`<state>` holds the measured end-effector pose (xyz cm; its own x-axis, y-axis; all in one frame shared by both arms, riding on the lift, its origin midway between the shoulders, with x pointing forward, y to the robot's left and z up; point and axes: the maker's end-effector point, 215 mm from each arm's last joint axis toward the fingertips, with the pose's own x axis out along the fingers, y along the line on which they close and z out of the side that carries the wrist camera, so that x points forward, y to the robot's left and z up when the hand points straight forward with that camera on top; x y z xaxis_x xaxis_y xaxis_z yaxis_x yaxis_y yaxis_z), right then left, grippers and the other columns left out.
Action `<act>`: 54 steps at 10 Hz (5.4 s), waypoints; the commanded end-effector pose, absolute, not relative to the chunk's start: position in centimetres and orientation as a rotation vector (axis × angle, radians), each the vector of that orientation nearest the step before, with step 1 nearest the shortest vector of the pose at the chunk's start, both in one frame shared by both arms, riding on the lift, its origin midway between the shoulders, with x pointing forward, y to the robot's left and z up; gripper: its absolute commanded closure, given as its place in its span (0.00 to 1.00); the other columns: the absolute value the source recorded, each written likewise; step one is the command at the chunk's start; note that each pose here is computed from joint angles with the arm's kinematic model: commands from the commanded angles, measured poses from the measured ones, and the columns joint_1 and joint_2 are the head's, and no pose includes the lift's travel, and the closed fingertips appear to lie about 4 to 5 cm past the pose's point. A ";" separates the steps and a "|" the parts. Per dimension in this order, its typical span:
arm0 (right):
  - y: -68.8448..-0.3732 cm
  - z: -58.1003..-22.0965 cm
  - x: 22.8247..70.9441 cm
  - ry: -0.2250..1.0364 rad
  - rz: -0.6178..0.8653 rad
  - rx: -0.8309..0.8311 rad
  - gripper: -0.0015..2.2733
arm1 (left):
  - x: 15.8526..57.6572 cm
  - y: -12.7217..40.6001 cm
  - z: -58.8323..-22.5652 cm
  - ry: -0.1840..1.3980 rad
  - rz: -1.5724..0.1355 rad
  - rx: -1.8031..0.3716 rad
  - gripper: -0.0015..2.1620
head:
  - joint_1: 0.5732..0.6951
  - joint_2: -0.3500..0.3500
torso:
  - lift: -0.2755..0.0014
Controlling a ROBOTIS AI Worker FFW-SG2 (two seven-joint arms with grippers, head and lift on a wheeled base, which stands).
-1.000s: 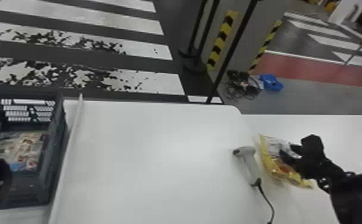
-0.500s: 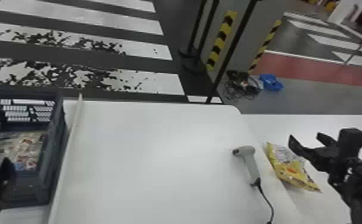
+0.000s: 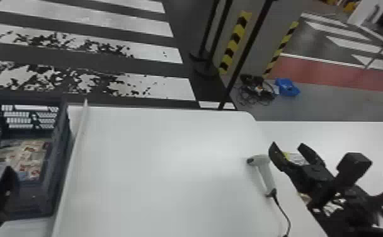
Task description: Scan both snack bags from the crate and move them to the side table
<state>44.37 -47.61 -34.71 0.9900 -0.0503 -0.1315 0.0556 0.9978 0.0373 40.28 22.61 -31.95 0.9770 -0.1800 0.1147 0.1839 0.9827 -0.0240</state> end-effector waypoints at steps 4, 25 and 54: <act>-36.6 -33.8 43.4 0.005 0.055 0.127 0.05 | 39.9 22.6 -31.9 -0.112 -0.168 -0.029 0.02 | 1.00 0.16 | 0.65; -28.9 -33.1 40.9 -0.088 0.241 0.122 0.06 | 54.1 24.9 -35.5 0.591 -0.024 -0.032 0.10 | 1.00 0.44 | 0.65; -31.5 -31.9 41.9 -0.123 0.223 0.120 0.05 | 56.1 24.4 -47.1 0.967 0.072 -0.007 0.23 | 1.00 0.39 | 0.65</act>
